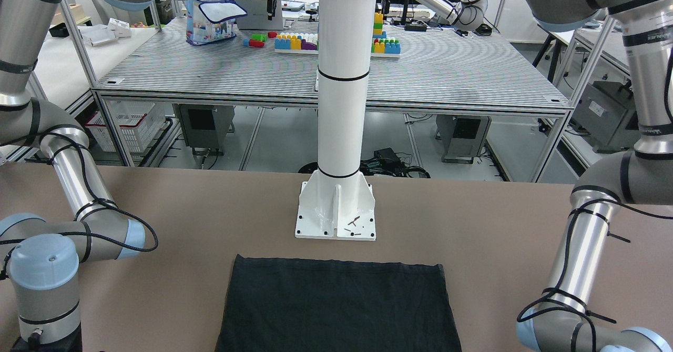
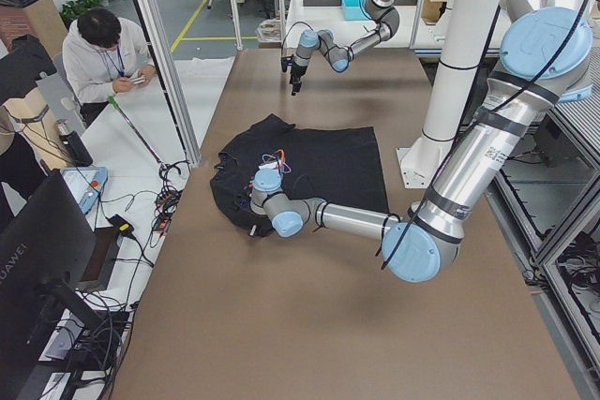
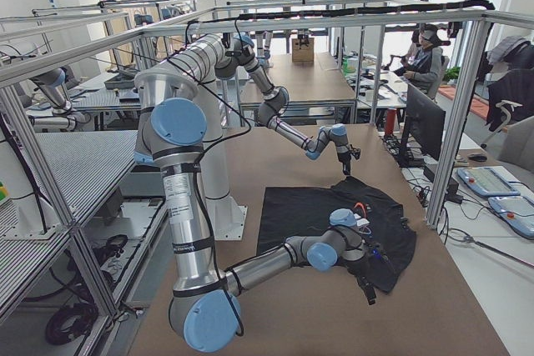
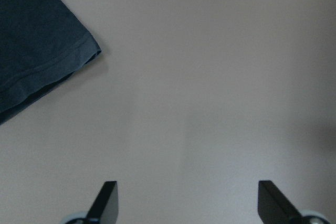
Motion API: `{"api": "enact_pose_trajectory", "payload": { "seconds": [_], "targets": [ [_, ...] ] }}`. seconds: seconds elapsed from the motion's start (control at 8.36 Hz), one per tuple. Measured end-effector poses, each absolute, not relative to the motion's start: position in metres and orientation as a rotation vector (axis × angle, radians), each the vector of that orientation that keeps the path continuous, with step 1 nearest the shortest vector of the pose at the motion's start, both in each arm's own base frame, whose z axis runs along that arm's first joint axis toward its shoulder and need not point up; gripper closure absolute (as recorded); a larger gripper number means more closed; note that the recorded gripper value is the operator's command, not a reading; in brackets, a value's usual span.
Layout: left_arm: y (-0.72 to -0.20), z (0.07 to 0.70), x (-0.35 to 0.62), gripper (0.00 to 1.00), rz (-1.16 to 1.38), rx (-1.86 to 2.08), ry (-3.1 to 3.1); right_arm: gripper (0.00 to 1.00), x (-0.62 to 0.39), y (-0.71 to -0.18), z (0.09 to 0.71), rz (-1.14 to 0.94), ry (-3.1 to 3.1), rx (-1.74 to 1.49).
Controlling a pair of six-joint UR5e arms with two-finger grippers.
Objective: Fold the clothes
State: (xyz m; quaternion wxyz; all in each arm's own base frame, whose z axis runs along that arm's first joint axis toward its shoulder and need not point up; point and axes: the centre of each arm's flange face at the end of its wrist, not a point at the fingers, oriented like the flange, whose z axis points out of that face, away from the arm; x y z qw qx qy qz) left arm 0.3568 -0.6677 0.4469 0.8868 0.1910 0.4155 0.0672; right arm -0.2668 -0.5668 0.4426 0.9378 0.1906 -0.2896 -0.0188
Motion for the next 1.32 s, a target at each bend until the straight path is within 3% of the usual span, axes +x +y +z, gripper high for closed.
{"api": "enact_pose_trajectory", "payload": {
  "seconds": [0.6, 1.08, 1.32],
  "targets": [
    [-0.677, 0.335, 0.417, 1.00, -0.059, 0.372, 0.970, 0.06, -0.270, -0.565, 0.442, -0.043, -0.594, 0.388],
    [-0.644, 0.256, 0.511, 1.00, -0.160, 0.367, 0.966, 0.06, -0.271, -0.565, 0.443, -0.046, -0.593, 0.387],
    [-0.634, 0.254, 0.532, 0.01, -0.175, 0.381, 0.945, 0.06, -0.271, -0.565, 0.443, -0.045, -0.592, 0.386]
  ]
}}
